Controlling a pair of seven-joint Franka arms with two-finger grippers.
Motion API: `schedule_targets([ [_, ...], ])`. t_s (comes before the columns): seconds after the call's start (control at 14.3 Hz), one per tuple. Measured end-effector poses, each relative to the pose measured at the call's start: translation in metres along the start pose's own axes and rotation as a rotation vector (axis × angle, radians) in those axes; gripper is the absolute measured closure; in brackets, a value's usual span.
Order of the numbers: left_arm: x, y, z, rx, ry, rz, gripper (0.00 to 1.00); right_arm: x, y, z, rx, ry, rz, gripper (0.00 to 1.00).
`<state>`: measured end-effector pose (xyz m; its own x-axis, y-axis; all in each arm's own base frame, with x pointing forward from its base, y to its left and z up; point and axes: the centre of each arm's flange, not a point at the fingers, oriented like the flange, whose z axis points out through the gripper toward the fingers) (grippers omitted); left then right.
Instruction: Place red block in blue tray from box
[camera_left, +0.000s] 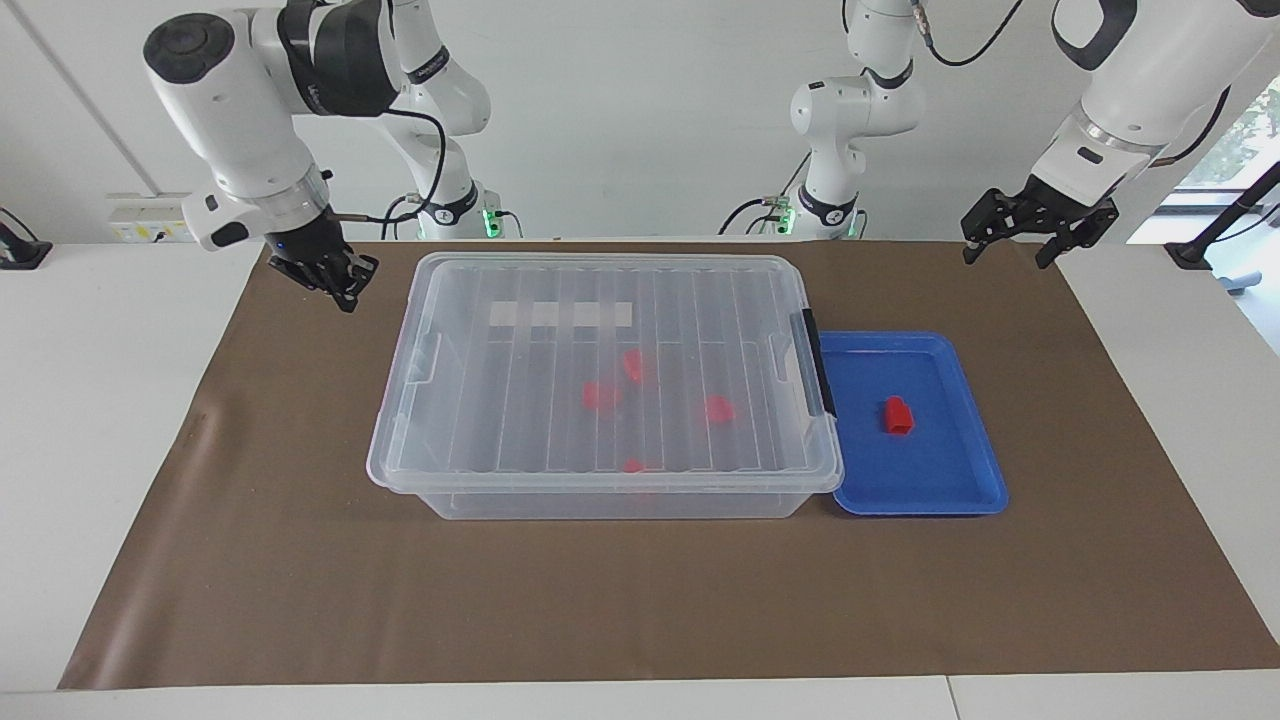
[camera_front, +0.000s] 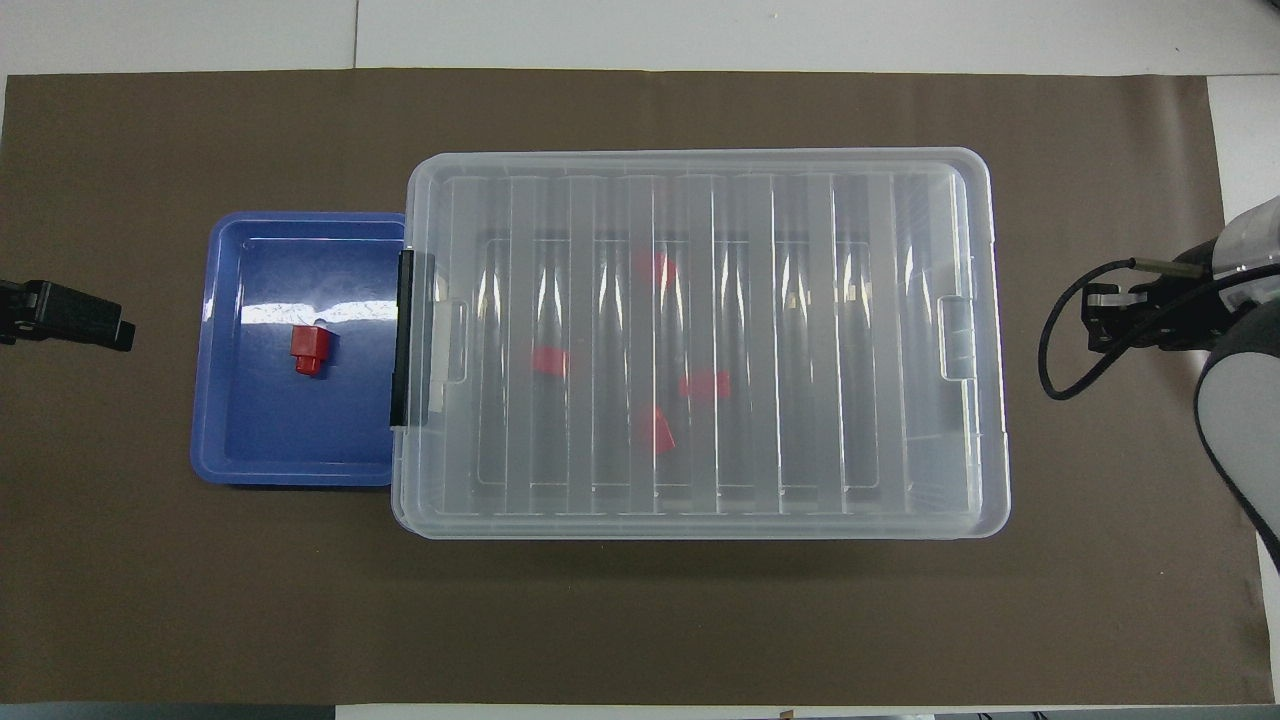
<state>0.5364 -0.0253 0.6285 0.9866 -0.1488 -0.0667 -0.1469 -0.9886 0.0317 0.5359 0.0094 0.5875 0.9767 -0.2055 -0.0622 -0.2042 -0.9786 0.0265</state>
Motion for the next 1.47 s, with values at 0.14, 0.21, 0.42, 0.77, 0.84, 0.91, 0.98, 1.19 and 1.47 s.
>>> schedule_targets([
  [0.14, 0.000, 0.000, 0.000, 0.000, 0.000, 0.000, 0.00, -0.003, 0.006, -0.023, 0.002, 0.005, -0.017, 0.72],
  [0.21, 0.000, 0.000, 0.000, 0.000, 0.000, 0.000, 0.00, -0.003, 0.010, -0.032, 0.005, 0.017, -0.025, 0.62],
  [0.42, 0.000, 0.000, 0.000, 0.000, 0.000, 0.000, 0.00, 0.003, 0.044, -0.038, 0.005, 0.030, -0.032, 0.30],
  [0.77, 0.000, 0.000, 0.000, 0.000, 0.000, 0.000, 0.00, 0.011, 0.063, -0.027, 0.005, 0.006, -0.058, 0.00],
  [0.84, 0.000, 0.000, 0.000, 0.000, 0.000, 0.000, 0.00, 0.011, 0.060, -0.026, 0.005, 0.003, -0.063, 0.00],
  [0.91, 0.000, 0.000, 0.000, 0.000, 0.000, 0.000, 0.00, 0.011, 0.058, -0.027, 0.005, 0.005, -0.066, 0.00],
  [0.98, 0.000, 0.000, 0.000, 0.000, 0.000, 0.000, 0.00, 0.011, 0.058, -0.028, 0.005, 0.007, -0.067, 0.00],
  [1.19, 0.000, 0.000, 0.000, 0.000, 0.000, 0.000, 0.00, 0.011, 0.058, -0.030, 0.005, 0.011, -0.067, 0.00],
  [1.47, 0.000, 0.000, 0.000, 0.000, 0.000, 0.000, 0.00, 0.011, 0.057, -0.032, 0.005, 0.016, -0.068, 0.00],
])
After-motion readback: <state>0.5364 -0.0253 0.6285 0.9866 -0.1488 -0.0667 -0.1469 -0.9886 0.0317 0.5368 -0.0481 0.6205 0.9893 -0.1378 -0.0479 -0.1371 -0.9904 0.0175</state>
